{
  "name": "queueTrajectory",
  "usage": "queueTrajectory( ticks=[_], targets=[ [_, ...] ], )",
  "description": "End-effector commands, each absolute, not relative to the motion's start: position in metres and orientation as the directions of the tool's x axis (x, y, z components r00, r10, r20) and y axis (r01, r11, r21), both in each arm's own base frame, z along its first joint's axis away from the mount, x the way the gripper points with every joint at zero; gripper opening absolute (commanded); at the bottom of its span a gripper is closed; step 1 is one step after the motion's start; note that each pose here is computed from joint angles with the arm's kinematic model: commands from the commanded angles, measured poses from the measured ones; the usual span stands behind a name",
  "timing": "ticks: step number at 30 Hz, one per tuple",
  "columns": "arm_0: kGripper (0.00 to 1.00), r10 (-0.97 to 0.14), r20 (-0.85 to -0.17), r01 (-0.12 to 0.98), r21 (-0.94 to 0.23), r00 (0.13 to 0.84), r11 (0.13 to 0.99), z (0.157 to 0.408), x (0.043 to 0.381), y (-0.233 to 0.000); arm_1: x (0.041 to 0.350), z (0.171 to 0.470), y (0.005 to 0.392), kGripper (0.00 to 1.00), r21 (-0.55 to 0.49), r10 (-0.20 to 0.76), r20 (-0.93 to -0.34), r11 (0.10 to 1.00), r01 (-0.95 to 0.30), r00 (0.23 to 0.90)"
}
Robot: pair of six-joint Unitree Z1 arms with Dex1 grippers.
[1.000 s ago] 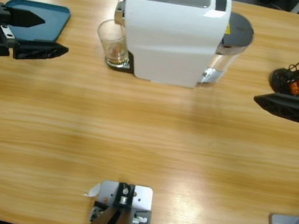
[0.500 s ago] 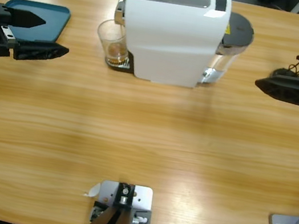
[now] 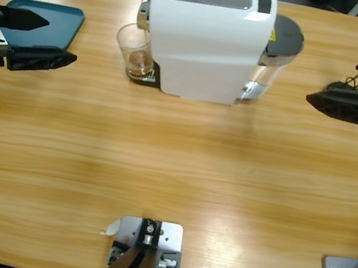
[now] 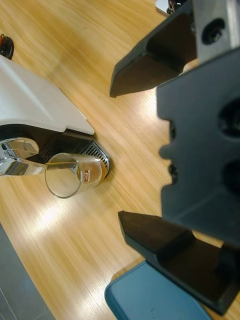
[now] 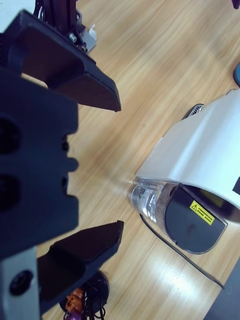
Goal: Pour coffee
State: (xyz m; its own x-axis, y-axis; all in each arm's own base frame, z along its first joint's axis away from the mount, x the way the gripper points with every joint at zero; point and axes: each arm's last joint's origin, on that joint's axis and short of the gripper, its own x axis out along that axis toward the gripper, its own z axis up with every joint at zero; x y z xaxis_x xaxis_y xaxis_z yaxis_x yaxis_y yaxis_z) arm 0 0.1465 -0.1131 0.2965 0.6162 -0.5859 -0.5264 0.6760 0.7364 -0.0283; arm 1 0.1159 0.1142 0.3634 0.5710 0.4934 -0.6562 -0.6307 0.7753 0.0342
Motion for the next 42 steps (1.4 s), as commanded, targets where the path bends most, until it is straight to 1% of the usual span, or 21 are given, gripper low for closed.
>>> queueTrajectory(
  ticks=[1, 4, 10, 15, 17, 21, 24, 26, 42],
  targets=[
    [1.0, -0.605, -0.567, 0.698, -0.072, 0.559, 0.712, 0.2847, 0.1383, -0.1081, 0.1203, 0.3528, 0.1208, 0.973, 0.013, 0.463, -0.701, 0.768, -0.64, 0.542],
    [1.0, -0.599, -0.581, 0.725, -0.022, 0.551, 0.688, 0.2818, 0.1415, -0.1103, 0.1216, 0.3518, 0.1224, 0.973, 0.014, 0.463, -0.704, 0.767, -0.642, 0.538],
    [1.0, -0.578, -0.597, 0.719, -0.003, 0.556, 0.695, 0.2788, 0.1458, -0.1119, 0.1214, 0.35, 0.1222, 0.973, 0.014, 0.46, -0.71, 0.767, -0.642, 0.534],
    [1.0, -0.522, -0.602, 0.674, 0.035, 0.604, 0.738, 0.2778, 0.1466, -0.1073, 0.122, 0.349, 0.1228, 0.977, 0.013, 0.457, -0.713, 0.767, -0.641, 0.532],
    [1.0, -0.516, -0.601, 0.668, 0.041, 0.611, 0.743, 0.2783, 0.1465, -0.1063, 0.1217, 0.3493, 0.1225, 0.977, 0.013, 0.458, -0.712, 0.767, -0.642, 0.533],
    [1.0, -0.534, -0.606, 0.693, 0.041, 0.59, 0.719, 0.278, 0.1459, -0.1078, 0.1207, 0.3495, 0.1221, 0.973, 0.014, 0.46, -0.711, 0.765, -0.644, 0.531],
    [1.0, -0.548, -0.606, 0.732, 0.085, 0.576, 0.676, 0.2777, 0.1458, -0.1086, 0.1184, 0.3495, 0.1206, 0.973, 0.013, 0.46, -0.714, 0.763, -0.647, 0.528],
    [1.0, -0.55, -0.61, 0.742, 0.096, 0.57, 0.663, 0.2769, 0.1464, -0.1094, 0.117, 0.35, 0.119, 0.973, 0.013, 0.459, -0.715, 0.763, -0.646, 0.528],
    [1.0, -0.562, -0.616, 0.756, 0.086, 0.552, 0.649, 0.275, 0.1472, -0.111, 0.1129, 0.3519, 0.1153, 0.973, 0.017, 0.467, -0.71, 0.76, -0.65, 0.528]
  ],
)
